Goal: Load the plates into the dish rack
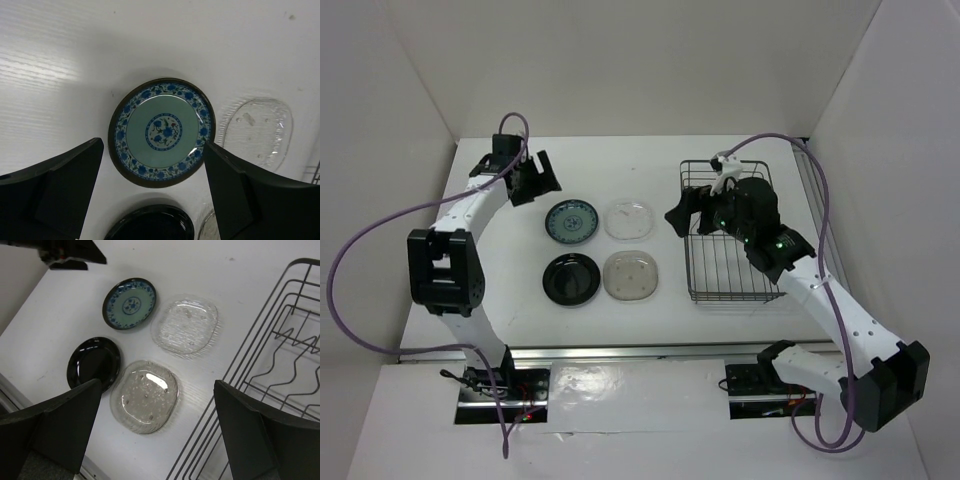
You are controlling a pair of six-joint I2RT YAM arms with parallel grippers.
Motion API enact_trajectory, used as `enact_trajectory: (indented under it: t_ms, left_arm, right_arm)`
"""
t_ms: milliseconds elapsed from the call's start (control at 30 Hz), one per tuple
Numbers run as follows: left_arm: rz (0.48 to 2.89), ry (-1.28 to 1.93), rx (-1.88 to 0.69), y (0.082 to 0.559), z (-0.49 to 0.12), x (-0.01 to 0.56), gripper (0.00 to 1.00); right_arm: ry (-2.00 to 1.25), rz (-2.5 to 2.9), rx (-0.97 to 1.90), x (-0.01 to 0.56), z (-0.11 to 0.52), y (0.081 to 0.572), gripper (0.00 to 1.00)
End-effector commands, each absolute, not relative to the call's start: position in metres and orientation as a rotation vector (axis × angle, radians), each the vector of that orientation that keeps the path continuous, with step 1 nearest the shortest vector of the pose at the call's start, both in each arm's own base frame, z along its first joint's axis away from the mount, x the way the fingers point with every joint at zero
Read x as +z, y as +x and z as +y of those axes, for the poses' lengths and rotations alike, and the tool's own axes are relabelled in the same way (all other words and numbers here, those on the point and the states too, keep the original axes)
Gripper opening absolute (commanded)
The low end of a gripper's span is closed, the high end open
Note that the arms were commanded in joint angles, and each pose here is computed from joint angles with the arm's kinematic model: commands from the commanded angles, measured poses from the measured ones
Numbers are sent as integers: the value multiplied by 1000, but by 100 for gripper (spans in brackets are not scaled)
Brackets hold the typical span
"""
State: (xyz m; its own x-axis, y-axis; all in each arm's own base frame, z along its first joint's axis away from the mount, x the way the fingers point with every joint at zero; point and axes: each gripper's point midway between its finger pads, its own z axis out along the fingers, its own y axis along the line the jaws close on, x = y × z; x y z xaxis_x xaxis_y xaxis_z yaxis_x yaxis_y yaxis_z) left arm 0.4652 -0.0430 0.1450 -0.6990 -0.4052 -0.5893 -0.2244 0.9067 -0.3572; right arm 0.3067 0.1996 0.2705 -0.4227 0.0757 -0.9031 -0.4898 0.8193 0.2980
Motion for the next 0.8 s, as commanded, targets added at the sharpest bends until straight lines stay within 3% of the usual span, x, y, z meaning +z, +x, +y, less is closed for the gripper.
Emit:
enact_trajectory:
  t_ms: [0,133,600,767]
  left_arm:
    - [2335,-447,-394,481,-48,130,94]
    - [2402,-479,-383,484,-39,92,94]
    - [2512,-524,-425,475,-36,39,79]
    - [2568,-522,-406,467,-39,21,64]
  right_arm:
    - [-390,1772,699,300,212,299,100]
    - [-446,1752,730,297,222,290,100]
    - [-518,1736,763,294,236,276,100]
    - [-510,1737,753,292,234,276,100]
